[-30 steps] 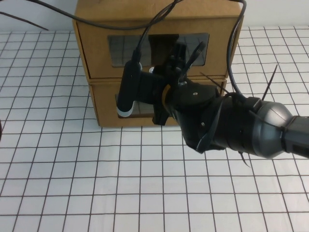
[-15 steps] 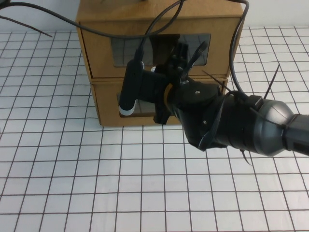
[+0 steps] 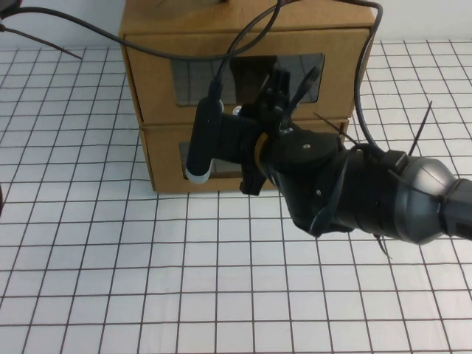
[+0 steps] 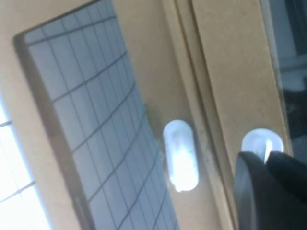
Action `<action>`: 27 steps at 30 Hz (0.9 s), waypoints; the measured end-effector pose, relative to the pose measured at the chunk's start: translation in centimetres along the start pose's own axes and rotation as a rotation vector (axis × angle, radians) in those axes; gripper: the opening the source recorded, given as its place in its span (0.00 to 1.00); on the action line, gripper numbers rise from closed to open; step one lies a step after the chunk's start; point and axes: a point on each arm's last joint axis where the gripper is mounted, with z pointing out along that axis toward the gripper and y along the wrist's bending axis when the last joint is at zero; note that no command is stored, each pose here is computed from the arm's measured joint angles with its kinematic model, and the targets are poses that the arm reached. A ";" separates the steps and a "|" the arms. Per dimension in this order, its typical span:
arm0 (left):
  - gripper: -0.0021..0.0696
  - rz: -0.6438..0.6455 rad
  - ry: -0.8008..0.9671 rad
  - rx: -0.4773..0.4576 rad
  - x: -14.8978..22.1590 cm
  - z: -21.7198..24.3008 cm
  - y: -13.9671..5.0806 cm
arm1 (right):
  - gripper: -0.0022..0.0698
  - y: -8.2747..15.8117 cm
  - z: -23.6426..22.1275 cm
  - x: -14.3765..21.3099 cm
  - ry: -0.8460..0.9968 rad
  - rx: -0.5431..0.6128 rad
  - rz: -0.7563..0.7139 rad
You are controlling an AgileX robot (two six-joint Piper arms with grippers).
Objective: Open the shoe box
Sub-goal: 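Pull the top drawer of the cardboard box fully open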
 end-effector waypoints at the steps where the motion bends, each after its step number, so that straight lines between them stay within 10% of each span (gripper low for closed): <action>1: 0.03 0.000 0.000 0.000 0.0 0.0 0.0 | 0.04 0.1 -0.2 0.1 0.000 -0.002 -0.006; 27: 0.03 -0.017 0.003 0.017 0.3 0.8 0.4 | 0.04 4.0 -9.0 -0.2 -0.006 -0.086 -0.009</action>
